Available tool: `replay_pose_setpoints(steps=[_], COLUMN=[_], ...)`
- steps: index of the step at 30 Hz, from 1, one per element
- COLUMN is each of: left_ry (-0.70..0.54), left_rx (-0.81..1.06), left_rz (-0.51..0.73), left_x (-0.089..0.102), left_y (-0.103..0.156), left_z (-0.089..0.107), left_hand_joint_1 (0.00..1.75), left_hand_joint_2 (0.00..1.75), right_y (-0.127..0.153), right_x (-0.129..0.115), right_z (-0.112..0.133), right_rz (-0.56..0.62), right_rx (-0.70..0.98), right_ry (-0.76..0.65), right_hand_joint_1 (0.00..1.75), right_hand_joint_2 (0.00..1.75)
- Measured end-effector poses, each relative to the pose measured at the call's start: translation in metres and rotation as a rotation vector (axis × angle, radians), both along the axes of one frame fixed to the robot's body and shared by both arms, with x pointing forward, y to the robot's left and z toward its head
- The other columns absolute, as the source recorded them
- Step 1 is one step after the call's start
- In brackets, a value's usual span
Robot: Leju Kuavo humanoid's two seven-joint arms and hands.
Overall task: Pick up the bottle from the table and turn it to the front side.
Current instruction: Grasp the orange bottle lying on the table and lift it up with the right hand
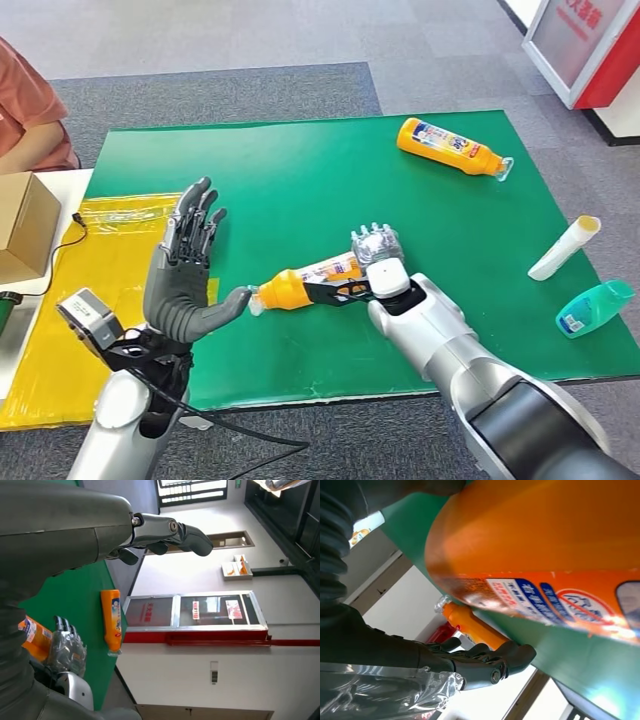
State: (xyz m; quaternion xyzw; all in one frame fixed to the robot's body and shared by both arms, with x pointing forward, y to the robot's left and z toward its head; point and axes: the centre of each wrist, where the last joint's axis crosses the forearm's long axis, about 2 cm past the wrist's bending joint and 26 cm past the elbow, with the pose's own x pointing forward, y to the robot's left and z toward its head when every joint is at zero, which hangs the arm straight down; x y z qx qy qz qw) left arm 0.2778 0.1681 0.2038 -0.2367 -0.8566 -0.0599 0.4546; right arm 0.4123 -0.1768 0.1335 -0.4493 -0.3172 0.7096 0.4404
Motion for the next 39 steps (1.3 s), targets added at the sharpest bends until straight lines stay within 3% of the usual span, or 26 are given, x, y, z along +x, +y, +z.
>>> replay_pose_setpoints(steps=[13,17,33,39], left_ry=[-0.025,-0.039,-0.043,-0.035], left_rx=[0.000,0.002,0.023,0.032], left_rz=[-0.006,-0.007,-0.009,0.004], left_x=[0.006,0.009,0.009,0.007], left_y=[-0.002,-0.002,0.000,0.002], left_z=[0.007,0.011,0.009,0.006], left_hand_joint_1=[0.00,0.00,0.00,0.00], left_hand_joint_2=[1.75,1.75,1.75,1.75], right_y=[-0.002,0.000,-0.007,-0.011], right_x=[-0.003,-0.001,-0.002,-0.003], right_z=[-0.009,-0.007,-0.010,-0.011], right_rz=[0.017,0.021,0.002,-0.028], right_rx=[-0.006,0.002,0.135,0.350], right_ry=[0.173,0.178,0.128,0.156], right_hand_joint_1=[0.05,1.75,1.75,1.75], right_hand_joint_2=[1.75,1.75,1.75,1.75])
